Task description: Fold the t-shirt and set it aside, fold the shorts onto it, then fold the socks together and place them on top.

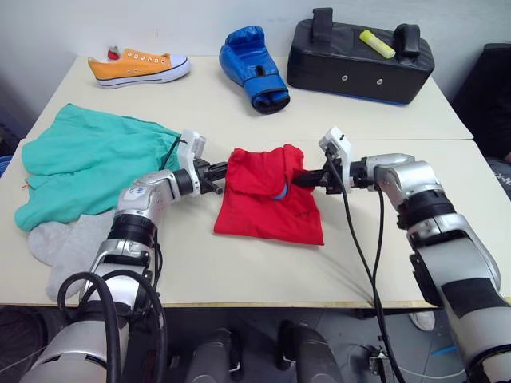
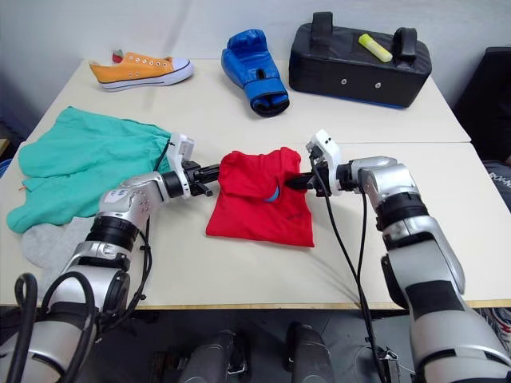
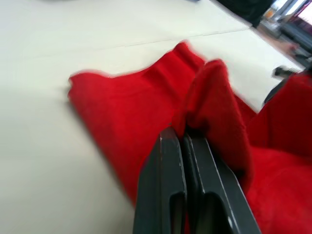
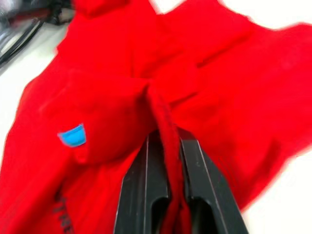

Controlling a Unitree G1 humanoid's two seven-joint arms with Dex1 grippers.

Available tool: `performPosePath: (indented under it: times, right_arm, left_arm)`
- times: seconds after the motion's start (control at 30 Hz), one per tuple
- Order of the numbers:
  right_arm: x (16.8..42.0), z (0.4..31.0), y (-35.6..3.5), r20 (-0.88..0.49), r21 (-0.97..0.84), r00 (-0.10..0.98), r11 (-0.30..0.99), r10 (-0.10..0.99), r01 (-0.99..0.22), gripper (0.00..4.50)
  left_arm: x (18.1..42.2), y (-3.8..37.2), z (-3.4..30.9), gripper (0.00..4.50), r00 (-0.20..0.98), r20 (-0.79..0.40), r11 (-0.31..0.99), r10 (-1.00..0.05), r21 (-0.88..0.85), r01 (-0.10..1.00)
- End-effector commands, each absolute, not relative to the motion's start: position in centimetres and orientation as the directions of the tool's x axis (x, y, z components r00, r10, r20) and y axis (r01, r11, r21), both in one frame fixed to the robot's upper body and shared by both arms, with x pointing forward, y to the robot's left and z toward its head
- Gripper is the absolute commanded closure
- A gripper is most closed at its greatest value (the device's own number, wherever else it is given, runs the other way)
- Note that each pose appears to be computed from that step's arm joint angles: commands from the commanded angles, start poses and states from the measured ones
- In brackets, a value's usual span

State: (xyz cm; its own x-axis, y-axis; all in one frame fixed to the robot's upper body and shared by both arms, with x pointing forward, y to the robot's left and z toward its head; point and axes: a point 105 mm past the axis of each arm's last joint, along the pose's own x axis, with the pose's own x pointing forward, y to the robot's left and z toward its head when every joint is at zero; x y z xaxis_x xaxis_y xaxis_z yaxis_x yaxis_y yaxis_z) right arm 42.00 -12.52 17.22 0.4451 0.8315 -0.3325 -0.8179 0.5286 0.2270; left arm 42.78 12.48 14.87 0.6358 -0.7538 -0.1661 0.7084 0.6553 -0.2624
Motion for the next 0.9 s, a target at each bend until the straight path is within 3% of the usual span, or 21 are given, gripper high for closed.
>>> performPosePath:
  times: [0.03, 0.1, 0.23, 0.33, 0.47, 0.6, 0.73, 0.77, 0.83, 0.9]
  right_arm:
    - [43.0, 18.8, -12.8, -0.267, 0.275, 0.512, 0.574, 0.816, -0.772, 4.45]
    - [43.0, 19.3, -12.6, -0.247, 0.27, 0.504, 0.558, 0.828, -0.785, 4.45]
    - [41.4, 21.9, -11.3, -0.166, 0.243, 0.338, 0.371, 0.926, -0.896, 4.45]
    - [41.1, 23.2, -10.6, -0.108, 0.244, 0.295, 0.313, 0.949, -0.918, 4.45]
    - [42.3, 22.5, -10.1, -0.126, 0.218, 0.382, 0.402, 0.915, -0.889, 4.45]
    - [44.5, 18.5, -11.5, -0.292, 0.149, 0.589, 0.644, 0.753, -0.75, 4.45]
    - [45.3, 16.2, -13.3, -0.388, 0.102, 0.687, 0.77, 0.614, -0.63, 4.45]
    - [45.3, 16.1, -13.5, -0.391, 0.107, 0.691, 0.775, 0.609, -0.623, 4.5]
    - [45.4, 16.6, -13.7, -0.378, 0.114, 0.702, 0.782, 0.604, -0.612, 4.5]
    - [45.6, 17.7, -14.0, -0.347, 0.127, 0.715, 0.786, 0.607, -0.605, 3.97]
  left_arm:
    - [43.4, 12.6, 14.5, 4.5, 0.66, -0.197, 0.685, -0.725, -0.308, 0.66]
    - [43.7, 12.8, 14.4, 4.5, 0.682, -0.21, 0.708, -0.701, -0.327, 0.626]
    - [43.4, 13.1, 14.9, 4.5, 0.659, -0.205, 0.686, -0.724, -0.312, 0.657]
    - [43.4, 13.5, 14.9, 4.5, 0.665, -0.209, 0.692, -0.717, -0.332, 0.641]
    - [43.9, 14.0, 15.0, 4.5, 0.697, -0.207, 0.715, -0.687, -0.369, 0.595]
    - [44.5, 14.7, 14.8, 4.5, 0.738, -0.236, 0.752, -0.633, -0.415, 0.512]
    - [44.7, 14.7, 14.7, 4.5, 0.747, -0.251, 0.764, -0.616, -0.42, 0.49]
    - [44.8, 14.9, 14.9, 4.04, 0.757, -0.25, 0.771, -0.604, -0.426, 0.474]
    - [44.9, 15.2, 15.3, 3.59, 0.765, -0.239, 0.767, -0.599, -0.448, 0.46]
    - [44.8, 15.6, 15.9, 2.97, 0.766, -0.226, 0.754, -0.602, -0.475, 0.453]
